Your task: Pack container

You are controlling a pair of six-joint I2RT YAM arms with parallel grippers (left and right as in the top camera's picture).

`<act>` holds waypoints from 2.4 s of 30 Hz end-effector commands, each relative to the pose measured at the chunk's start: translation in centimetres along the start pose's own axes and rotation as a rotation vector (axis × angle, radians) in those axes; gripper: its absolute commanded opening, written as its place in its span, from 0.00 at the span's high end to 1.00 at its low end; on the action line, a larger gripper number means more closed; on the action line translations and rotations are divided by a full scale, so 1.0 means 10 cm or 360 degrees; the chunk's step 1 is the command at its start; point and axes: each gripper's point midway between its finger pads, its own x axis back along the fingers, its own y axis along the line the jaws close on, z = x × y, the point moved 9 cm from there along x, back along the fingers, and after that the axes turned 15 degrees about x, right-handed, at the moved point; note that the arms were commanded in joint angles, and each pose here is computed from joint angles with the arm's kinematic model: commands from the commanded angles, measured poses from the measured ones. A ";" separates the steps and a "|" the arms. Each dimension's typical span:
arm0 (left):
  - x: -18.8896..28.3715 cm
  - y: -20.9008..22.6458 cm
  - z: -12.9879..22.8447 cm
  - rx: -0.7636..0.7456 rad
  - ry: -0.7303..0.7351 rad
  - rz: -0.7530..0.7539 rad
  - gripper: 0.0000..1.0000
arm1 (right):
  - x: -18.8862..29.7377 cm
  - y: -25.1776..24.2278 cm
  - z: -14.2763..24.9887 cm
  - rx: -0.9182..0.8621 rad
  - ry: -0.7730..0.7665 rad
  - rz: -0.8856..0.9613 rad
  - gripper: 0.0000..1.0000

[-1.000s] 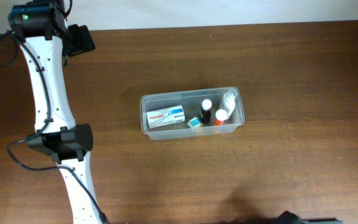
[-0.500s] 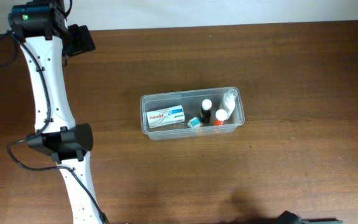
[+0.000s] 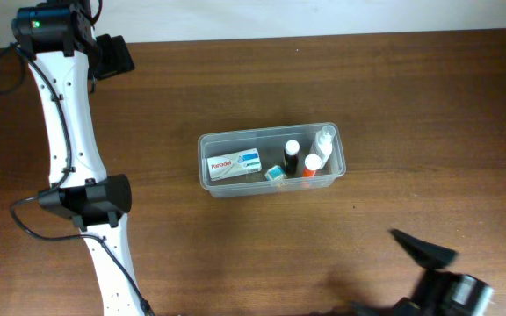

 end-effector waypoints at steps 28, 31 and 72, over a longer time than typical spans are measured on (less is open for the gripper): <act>0.06 0.01 -0.01 -0.0024 -0.0029 -0.0003 0.01 | -0.59 0.18 1.38 -0.0188 -0.0085 -0.0268 0.02; 0.06 0.01 -0.01 -0.0024 -0.0029 -0.0003 0.01 | -0.60 0.20 1.48 -0.0220 -0.0049 -0.0272 0.02; 0.06 0.01 -0.01 -0.0023 -0.0029 -0.0004 0.01 | -0.48 -0.11 2.27 -0.0553 0.0548 0.0651 0.02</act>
